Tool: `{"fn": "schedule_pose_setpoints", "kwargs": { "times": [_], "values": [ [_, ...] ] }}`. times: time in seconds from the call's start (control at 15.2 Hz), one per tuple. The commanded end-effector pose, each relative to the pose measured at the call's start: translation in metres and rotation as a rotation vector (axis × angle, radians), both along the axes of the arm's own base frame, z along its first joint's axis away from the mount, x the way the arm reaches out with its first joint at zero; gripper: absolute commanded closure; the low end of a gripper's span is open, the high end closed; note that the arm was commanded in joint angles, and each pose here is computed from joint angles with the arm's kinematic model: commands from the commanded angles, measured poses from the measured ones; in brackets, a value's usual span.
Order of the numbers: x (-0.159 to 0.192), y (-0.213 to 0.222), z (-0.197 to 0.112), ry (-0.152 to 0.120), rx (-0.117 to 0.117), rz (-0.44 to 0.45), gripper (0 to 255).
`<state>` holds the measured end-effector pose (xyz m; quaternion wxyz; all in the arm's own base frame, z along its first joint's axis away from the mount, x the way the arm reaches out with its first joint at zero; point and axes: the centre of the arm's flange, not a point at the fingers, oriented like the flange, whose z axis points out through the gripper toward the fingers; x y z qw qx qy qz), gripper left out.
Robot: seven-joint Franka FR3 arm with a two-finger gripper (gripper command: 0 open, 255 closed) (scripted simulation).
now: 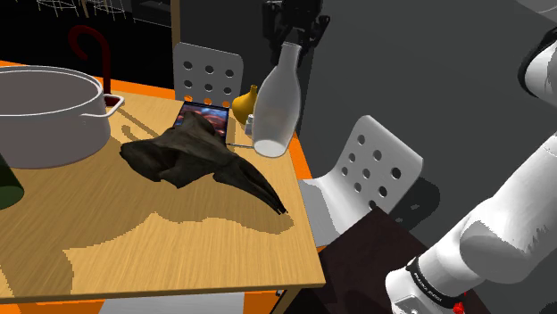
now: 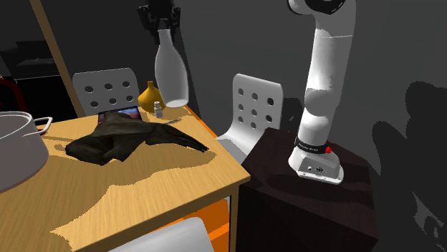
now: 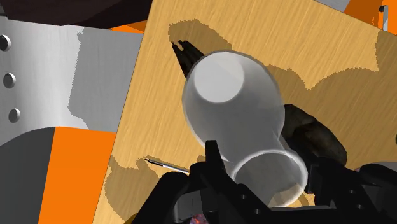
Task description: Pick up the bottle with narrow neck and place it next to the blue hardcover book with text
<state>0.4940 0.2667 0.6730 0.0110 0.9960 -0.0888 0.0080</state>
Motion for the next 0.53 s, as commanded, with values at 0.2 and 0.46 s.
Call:
{"fn": "schedule_pose_setpoints", "kwargs": {
  "times": [0.2, 0.46],
  "values": [
    [0.051, -0.025, -0.031, -0.001, 0.000, 0.001, 255],
    [0.092, -0.046, -0.056, -0.001, 0.000, 0.001, 255]
  ]
}}
